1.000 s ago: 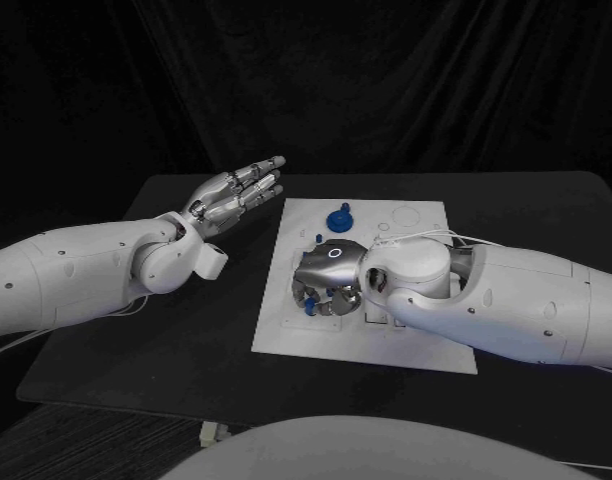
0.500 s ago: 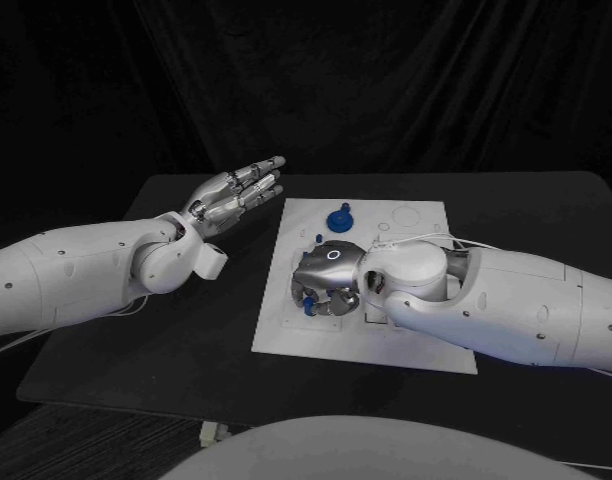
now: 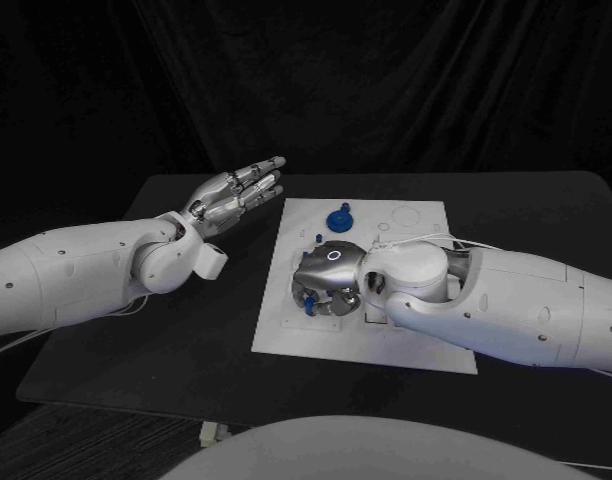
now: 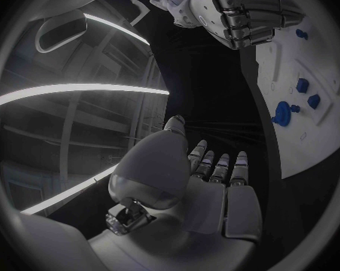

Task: Assemble the parts on the task board

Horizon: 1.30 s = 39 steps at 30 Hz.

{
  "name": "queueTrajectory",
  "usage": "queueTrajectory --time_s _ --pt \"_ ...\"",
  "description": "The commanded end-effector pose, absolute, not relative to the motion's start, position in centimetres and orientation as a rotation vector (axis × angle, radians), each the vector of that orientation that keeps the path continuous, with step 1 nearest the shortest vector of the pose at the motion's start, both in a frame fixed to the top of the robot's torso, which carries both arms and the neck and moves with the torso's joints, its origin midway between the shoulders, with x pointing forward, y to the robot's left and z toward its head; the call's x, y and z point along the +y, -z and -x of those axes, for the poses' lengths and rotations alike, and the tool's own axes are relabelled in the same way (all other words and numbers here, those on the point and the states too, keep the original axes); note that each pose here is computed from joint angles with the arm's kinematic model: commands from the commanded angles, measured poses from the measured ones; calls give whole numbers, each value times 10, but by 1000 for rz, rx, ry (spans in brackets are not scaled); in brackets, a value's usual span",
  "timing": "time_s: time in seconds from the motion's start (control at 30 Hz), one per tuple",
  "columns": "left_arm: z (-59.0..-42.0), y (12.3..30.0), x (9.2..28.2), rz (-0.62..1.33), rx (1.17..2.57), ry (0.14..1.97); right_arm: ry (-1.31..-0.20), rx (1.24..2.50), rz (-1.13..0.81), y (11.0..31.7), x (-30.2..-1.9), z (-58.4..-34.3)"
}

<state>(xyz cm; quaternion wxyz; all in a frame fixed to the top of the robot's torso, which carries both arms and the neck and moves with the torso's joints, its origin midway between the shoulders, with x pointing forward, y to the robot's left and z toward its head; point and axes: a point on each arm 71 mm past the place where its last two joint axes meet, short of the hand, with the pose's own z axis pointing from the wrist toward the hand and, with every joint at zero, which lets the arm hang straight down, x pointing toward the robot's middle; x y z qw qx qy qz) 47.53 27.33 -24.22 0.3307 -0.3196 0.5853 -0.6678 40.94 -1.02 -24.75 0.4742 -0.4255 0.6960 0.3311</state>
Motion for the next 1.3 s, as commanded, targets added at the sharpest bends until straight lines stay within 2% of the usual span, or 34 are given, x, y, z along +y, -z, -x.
queueTrajectory --time_s 0.03,1.3 --pt "-475 242 272 839 1520 1771 -771 1730 1058 253 -13 -409" --pt "-475 243 270 844 1539 1777 -753 1732 1042 254 -17 -412"
